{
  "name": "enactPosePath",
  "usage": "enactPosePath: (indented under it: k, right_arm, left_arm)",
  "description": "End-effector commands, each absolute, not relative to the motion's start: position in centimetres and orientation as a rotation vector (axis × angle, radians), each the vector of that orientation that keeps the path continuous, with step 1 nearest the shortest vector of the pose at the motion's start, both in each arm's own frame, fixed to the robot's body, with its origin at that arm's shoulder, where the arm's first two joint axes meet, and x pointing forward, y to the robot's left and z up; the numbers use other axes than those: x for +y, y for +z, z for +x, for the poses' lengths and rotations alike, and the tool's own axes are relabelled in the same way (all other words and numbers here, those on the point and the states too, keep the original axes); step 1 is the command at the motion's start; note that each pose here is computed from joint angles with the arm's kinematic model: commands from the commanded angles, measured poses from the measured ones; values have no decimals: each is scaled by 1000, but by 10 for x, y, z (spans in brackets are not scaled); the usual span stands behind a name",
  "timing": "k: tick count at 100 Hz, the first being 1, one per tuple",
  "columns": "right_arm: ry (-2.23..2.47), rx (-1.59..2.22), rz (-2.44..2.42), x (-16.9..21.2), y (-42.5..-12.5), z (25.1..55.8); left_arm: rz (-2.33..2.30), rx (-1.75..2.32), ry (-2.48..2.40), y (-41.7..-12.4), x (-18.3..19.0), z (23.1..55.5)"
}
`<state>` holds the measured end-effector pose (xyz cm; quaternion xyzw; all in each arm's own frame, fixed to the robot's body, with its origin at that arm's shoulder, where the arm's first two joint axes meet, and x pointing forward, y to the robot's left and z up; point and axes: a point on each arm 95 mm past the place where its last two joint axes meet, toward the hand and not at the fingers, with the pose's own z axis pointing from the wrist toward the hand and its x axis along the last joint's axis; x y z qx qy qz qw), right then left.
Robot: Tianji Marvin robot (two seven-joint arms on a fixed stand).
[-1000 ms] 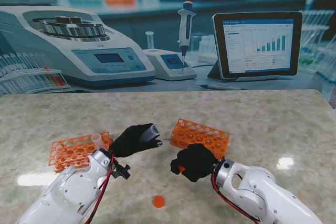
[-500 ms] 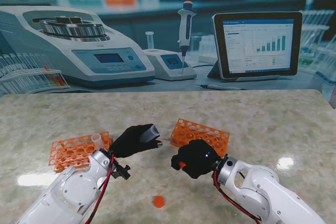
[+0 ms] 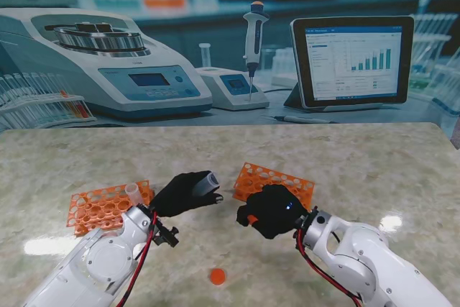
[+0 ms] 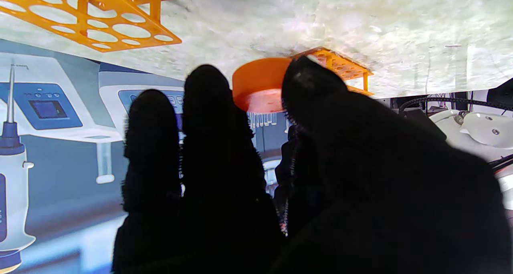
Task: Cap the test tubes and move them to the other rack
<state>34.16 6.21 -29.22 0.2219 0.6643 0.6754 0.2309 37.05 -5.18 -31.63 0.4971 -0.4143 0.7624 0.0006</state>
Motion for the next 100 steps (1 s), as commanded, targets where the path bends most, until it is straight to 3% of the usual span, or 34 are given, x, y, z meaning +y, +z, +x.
enactPosePath:
  k: [1, 100]
  right_arm:
    - [1876, 1816, 614, 64, -290, 339]
    - [1968, 1626, 615, 46, -253, 334]
  left_arm:
    - [1549, -1306, 2390, -315, -53, 369]
    - [1513, -1328, 2366, -315, -61, 367]
